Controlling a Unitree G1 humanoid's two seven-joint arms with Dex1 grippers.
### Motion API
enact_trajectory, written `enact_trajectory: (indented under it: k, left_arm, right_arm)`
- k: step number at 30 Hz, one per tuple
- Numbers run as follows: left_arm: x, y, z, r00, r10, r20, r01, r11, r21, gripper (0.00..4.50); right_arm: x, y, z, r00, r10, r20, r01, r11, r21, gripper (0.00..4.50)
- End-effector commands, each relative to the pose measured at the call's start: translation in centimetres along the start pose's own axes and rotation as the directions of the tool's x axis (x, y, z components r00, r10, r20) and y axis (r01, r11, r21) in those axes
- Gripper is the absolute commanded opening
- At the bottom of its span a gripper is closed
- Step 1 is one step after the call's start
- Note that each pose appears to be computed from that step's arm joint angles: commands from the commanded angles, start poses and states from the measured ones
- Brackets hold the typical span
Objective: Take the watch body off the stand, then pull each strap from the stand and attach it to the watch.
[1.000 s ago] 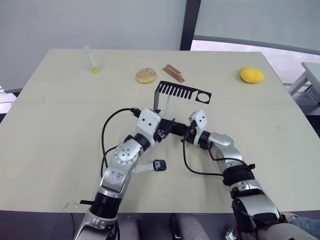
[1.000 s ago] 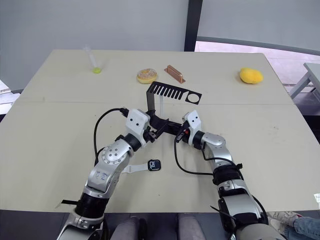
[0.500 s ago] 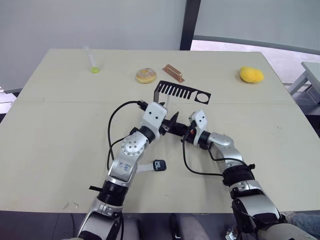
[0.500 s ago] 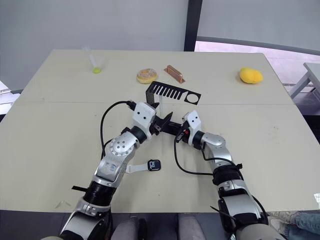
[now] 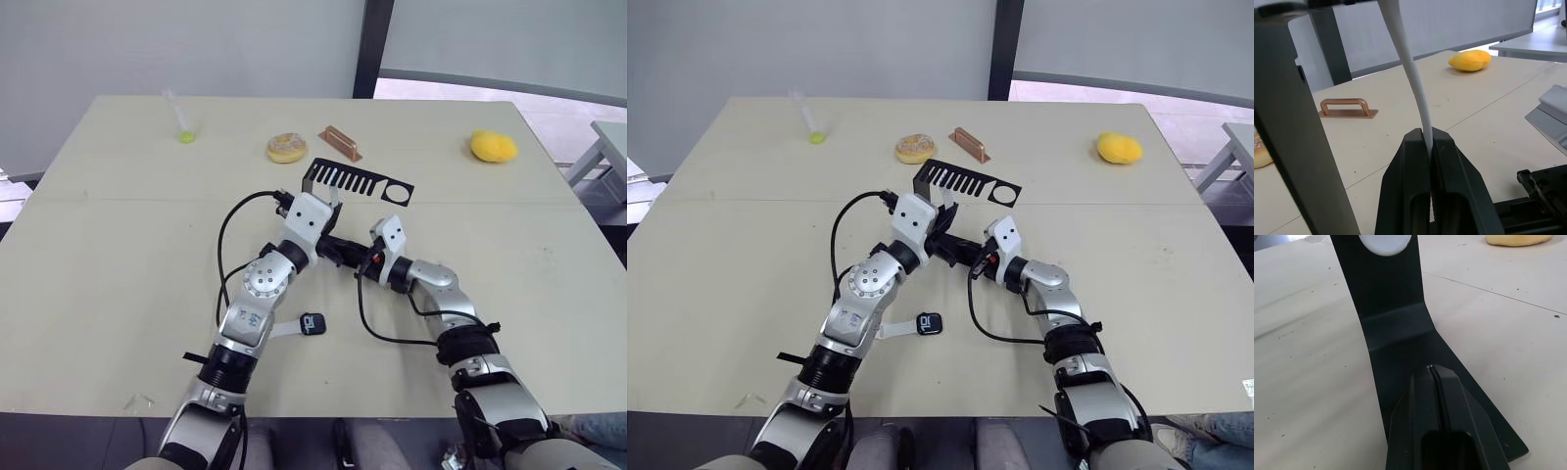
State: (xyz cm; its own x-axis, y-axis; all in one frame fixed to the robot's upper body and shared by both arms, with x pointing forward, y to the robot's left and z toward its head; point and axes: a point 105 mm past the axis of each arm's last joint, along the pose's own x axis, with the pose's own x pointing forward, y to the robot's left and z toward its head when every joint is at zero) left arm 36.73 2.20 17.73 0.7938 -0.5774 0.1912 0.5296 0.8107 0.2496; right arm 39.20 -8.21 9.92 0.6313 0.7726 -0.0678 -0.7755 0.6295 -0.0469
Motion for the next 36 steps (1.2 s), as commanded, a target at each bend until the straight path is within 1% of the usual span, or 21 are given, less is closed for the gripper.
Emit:
enact_trajectory:
  k: [1,4,7,10,13,16,20,26,28,30,32,34,36]
  left_arm:
    - [-0.1,0.0,2.3,0.996,0.007,0.087,-0.009,1.0,0.025,0.06]
    - [-0.4,0.2,2.5,0.996,0.017,0.091,-0.018,1.0,0.02,0.06]
    - [-1.1,0.5,3.2,0.992,0.023,0.121,-0.026,0.999,0.028,0.06]
    - [-1.6,0.6,3.5,0.992,0.019,0.127,-0.023,0.999,0.033,0.06]
    - [-2.1,0.8,3.5,0.993,0.019,0.12,-0.023,0.999,0.038,0.06]
    - [-2.8,1.2,3.2,0.995,0.022,0.095,-0.025,0.999,0.031,0.06]
    - [-4.6,1.2,3.8,0.993,-0.032,0.115,0.032,0.999,-0.003,0.06]
    - [-9.2,2.5,5.0,0.974,-0.154,0.166,0.168,0.983,-0.077,0.06]
    - [-11.5,3.3,4.8,0.959,-0.244,0.146,0.264,0.955,-0.135,0.06]
    - [-13.6,4.2,4.8,0.94,-0.319,0.121,0.335,0.931,-0.143,0.06]
    - [-15.6,5.1,4.2,0.919,-0.39,0.056,0.394,0.902,-0.177,0.06]
    - [-17.7,5.5,3.7,0.877,-0.481,-0.012,0.463,0.85,-0.252,0.06]
    - [-19.1,5.8,3.3,0.842,-0.535,-0.064,0.494,0.814,-0.305,0.06]
  right_arm:
    - [-0.5,0.4,-2.7,0.996,-0.013,-0.083,0.016,0.999,0.038,0.0]
    - [-0.5,0.4,-2.9,0.996,-0.017,-0.092,0.02,0.999,0.041,0.0]
    - [-0.6,0.3,-3.2,0.994,-0.031,-0.107,0.036,0.998,0.044,0.0]
    - [-0.8,0.2,-3.7,0.99,-0.046,-0.13,0.052,0.998,0.042,0.0]
    - [-0.8,0.1,-3.8,0.989,-0.057,-0.136,0.063,0.997,0.042,0.0]
    - [-0.9,0.1,-3.9,0.989,-0.058,-0.138,0.065,0.997,0.046,0.0]
    - [-0.8,0.3,-3.9,0.99,-0.048,-0.13,0.055,0.997,0.051,0.0]
    - [-1.0,0.6,-2.2,0.999,-0.007,-0.04,0.009,0.999,0.051,0.0]
    - [-1.4,0.5,-1.2,1.0,0.005,0.01,-0.005,0.999,0.038,0.0]
    - [-1.9,0.5,-0.1,0.998,0.022,0.056,-0.024,0.999,0.031,0.0]
    - [-2.8,0.9,1.4,0.991,0.061,0.118,-0.066,0.997,0.036,0.0]
    - [-4.1,1.5,2.9,0.979,0.112,0.173,-0.117,0.993,0.019,0.0]
    - [-5.7,1.9,4.1,0.968,0.144,0.206,-0.151,0.988,0.015,0.0]
